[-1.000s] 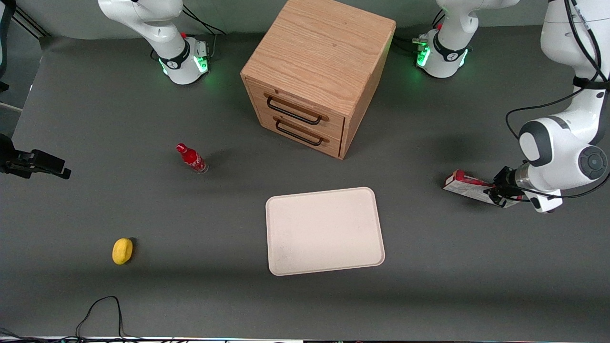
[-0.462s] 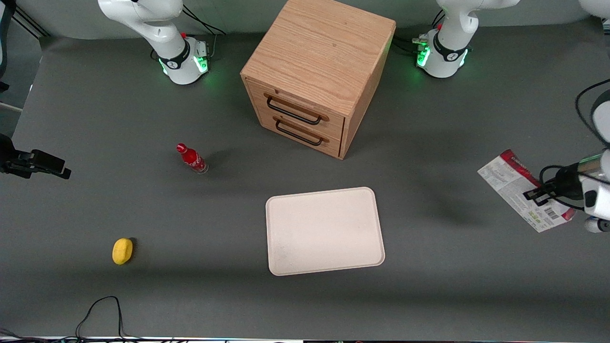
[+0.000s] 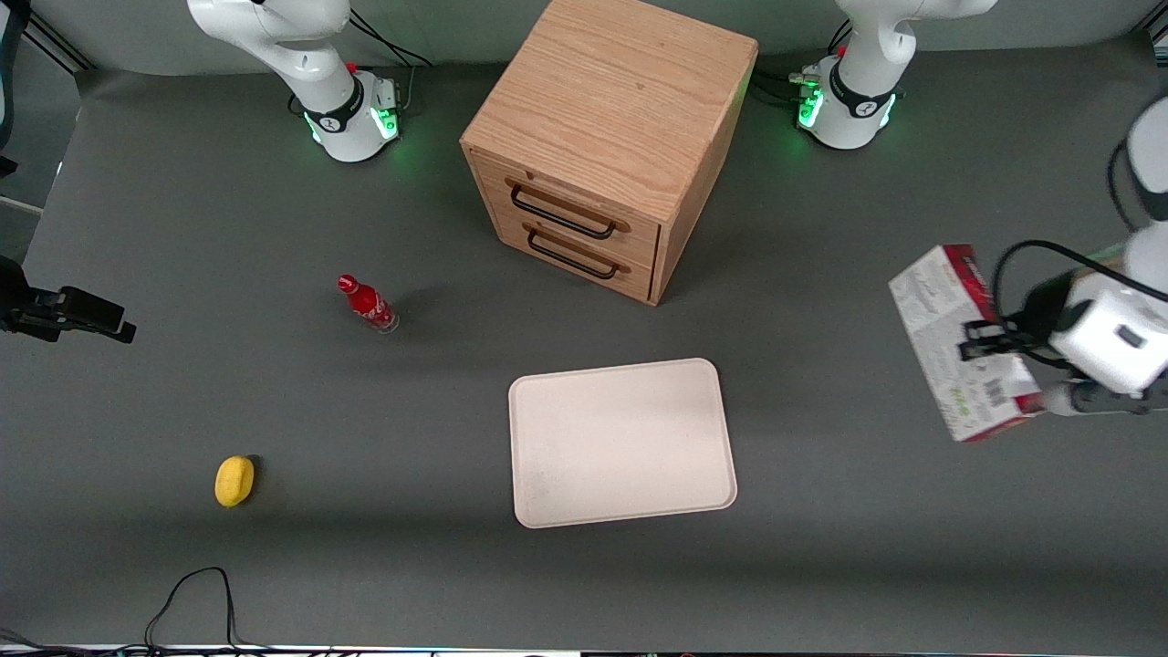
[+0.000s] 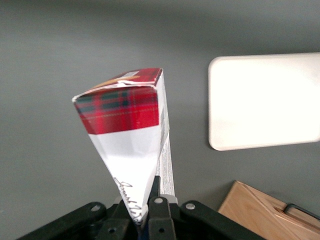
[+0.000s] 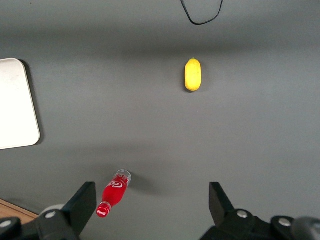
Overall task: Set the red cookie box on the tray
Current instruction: 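Lift the cookie box with the left gripper, tilting it upright, then carry the upright box over the white tray and lower it, then open the left gripper and raise it away from the tray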
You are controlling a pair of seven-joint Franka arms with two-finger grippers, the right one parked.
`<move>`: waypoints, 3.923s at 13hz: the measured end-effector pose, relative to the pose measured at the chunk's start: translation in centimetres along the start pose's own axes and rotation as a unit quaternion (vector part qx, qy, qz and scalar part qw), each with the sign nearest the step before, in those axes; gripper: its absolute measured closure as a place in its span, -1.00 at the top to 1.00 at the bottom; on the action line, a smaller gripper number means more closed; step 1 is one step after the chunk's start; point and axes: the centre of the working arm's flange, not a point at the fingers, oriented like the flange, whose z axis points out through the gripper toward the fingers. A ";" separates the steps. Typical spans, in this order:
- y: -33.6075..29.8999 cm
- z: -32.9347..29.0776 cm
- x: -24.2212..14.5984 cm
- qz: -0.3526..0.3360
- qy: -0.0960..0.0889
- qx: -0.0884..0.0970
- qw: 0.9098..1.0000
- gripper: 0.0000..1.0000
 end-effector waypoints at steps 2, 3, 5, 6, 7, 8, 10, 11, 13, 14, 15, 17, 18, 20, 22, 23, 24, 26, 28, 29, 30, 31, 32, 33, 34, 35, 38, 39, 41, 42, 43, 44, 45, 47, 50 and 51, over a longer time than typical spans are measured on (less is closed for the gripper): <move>5.3 2.0 -0.7 0.013 -0.011 0.004 1.000 -0.90; 7.8 3.3 -0.8 0.018 -0.011 0.015 1.000 -0.90; 12.2 6.6 -1.1 0.015 -0.008 0.039 0.999 -0.90; 14.3 8.5 -1.1 0.013 -0.005 0.048 0.999 -0.90; 16.1 10.6 -1.1 0.014 -0.004 0.053 0.998 -0.90; 17.5 12.7 -0.9 0.016 -0.003 0.057 0.998 -0.90; 19.5 17.3 -0.2 0.013 0.006 0.067 0.998 -0.90; 20.2 19.5 0.2 0.009 0.011 0.072 0.997 -0.90; 20.9 23.5 1.1 -0.004 0.025 0.071 0.997 -0.90; 20.9 25.2 1.6 -0.007 0.028 0.071 0.997 -0.90; 20.7 26.6 2.0 -0.009 0.029 0.074 0.997 -0.90; 20.0 28.9 2.6 -0.020 0.028 0.076 0.997 -0.90; 19.6 29.7 2.9 -0.026 0.026 0.079 0.996 -0.90; 19.1 31.0 3.3 -0.031 0.025 0.080 0.996 -0.90; 19.5 31.8 3.2 -0.029 0.028 0.076 0.996 -0.90; 19.7 32.2 3.3 -0.029 0.033 0.073 0.996 -0.90; 19.8 32.5 3.4 -0.028 0.038 0.070 0.996 -0.90; 19.9 33.2 3.4 -0.027 0.039 0.068 0.997 -0.90; 19.8 33.7 3.4 -0.026 0.038 0.070 0.996 -0.75; 20.0 33.7 3.4 -0.025 0.040 0.069 0.997 -0.52; 20.3 33.5 3.5 -0.023 0.049 0.063 0.997 -0.28; 20.4 33.4 3.6 -0.022 0.057 0.060 0.996 -0.04; 20.3 33.2 3.9 -0.023 0.063 0.059 0.996 0.21; 20.0 32.6 4.1 -0.025 0.070 0.059 0.996 0.44; 19.8 31.6 4.5 -0.027 0.078 0.059 0.995 0.68; 19.4 29.9 4.7 -0.032 0.088 0.057 0.994 0.88; 15.7 21.1 5.2 -0.069 0.103 0.064 0.990 1.00; 13.3 17.6 4.9 -0.071 0.101 0.073 0.990 1.00; 7.5 11.3 3.6 -0.054 0.085 0.098 0.990 1.00; 4.5 8.6 2.7 -0.043 0.072 0.109 0.990 1.00; 1.9 6.3 1.5 -0.034 0.061 0.116 0.991 1.00; -0.2 4.4 0.3 -0.030 0.054 0.118 0.991 1.00; -2.1 2.8 -1.0 -0.032 0.054 0.117 0.991 1.00; -5.4 0.2 -4.0 -0.038 0.059 0.112 0.991 1.00; -8.8 -3.2 -7.9 -0.011 0.067 0.105 0.992 1.00; -9.6 -4.1 -9.0 0.003 0.063 0.101 0.993 1.00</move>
